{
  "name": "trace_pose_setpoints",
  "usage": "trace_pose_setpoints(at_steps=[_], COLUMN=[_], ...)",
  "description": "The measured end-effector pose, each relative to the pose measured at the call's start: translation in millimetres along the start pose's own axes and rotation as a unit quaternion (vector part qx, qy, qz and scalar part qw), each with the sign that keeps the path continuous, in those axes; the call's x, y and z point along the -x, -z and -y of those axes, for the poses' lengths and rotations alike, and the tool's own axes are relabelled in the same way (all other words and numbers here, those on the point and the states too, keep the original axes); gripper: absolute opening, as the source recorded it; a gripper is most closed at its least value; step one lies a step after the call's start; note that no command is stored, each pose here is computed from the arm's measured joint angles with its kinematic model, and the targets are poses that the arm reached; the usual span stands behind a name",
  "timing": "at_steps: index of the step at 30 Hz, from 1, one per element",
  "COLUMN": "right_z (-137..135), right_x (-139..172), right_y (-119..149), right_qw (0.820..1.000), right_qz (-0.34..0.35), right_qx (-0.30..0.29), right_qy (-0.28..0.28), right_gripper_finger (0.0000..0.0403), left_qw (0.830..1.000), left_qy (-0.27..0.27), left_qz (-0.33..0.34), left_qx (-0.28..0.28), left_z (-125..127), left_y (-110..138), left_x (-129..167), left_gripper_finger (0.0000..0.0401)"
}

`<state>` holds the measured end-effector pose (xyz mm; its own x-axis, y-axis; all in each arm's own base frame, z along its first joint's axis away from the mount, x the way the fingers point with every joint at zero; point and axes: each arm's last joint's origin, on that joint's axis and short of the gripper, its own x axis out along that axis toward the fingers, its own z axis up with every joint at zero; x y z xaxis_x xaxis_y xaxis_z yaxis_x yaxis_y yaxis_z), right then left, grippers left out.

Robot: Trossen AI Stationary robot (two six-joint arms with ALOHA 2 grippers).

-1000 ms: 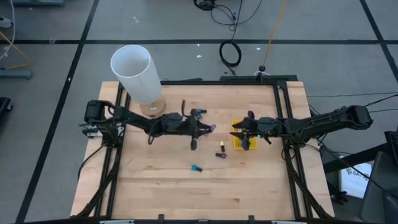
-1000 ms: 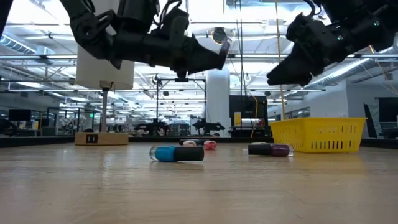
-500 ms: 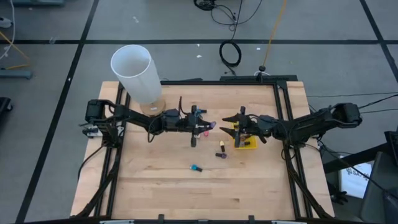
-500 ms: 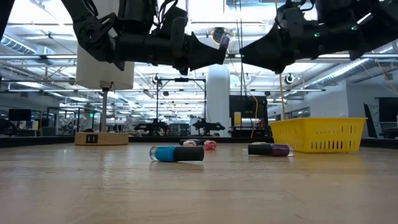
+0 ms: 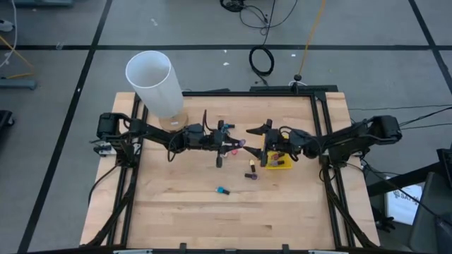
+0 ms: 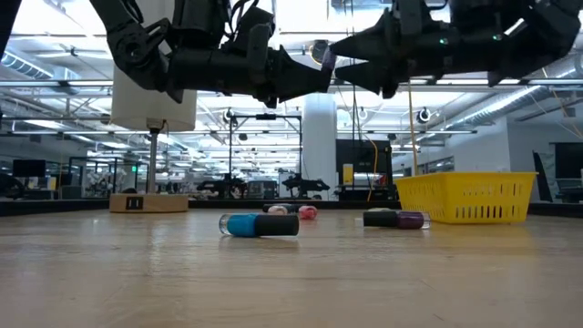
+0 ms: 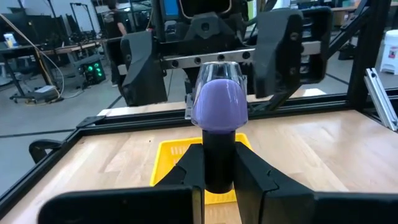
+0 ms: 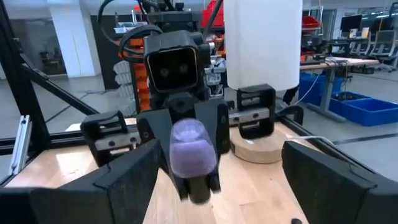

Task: Pick & Place Nail Polish
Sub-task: Put the light violet nail polish into the yellow bin

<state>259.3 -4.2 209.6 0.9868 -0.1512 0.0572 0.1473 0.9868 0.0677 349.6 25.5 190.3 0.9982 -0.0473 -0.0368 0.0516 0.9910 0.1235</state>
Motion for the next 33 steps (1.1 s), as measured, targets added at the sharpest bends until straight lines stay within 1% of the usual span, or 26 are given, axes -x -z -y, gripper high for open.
trace_pose_setpoints(at_steps=[5, 8, 13, 17, 22, 31, 33], right_z=[-2, -4, -4, -4, -4, -4, -4], right_x=[-11, -14, -18, -18, -18, -18, -18], right_y=[-3, -2, 2, 3, 3, 2, 2], right_qw=[1.0, 0.999, 0.999, 0.999, 0.999, 0.999, 0.999], right_qz=[0.002, -0.002, -0.009, -0.008, -0.006, -0.003, 0.0], right_qx=[0.019, 0.022, 0.023, 0.023, 0.025, 0.038, 0.039], right_qy=[-0.003, -0.025, -0.026, -0.025, -0.025, -0.026, -0.026], right_gripper_finger=[0.0317, 0.0314, 0.0312, 0.0296, 0.0248, 0.0117, 0.011], left_qw=[1.0, 1.0, 1.0, 1.0, 1.0, 1.0, 1.0], left_qy=[0.0, 0.0, -0.002, -0.002, -0.002, -0.001, -0.001], left_qz=[0.001, 0.003, 0.013, 0.016, 0.016, 0.016, 0.017], left_qx=[0.0, -0.002, -0.004, -0.005, -0.003, -0.001, 0.002], left_z=[0, 0, -1, -1, -1, -1, -1], left_y=[0, -1, -3, -3, -3, -3, -4], left_x=[0, 0, 0, 0, 0, 0, 0], left_gripper_finger=[0.0037, 0.0037, 0.0037, 0.0037, 0.0037, 0.0037, 0.0037])
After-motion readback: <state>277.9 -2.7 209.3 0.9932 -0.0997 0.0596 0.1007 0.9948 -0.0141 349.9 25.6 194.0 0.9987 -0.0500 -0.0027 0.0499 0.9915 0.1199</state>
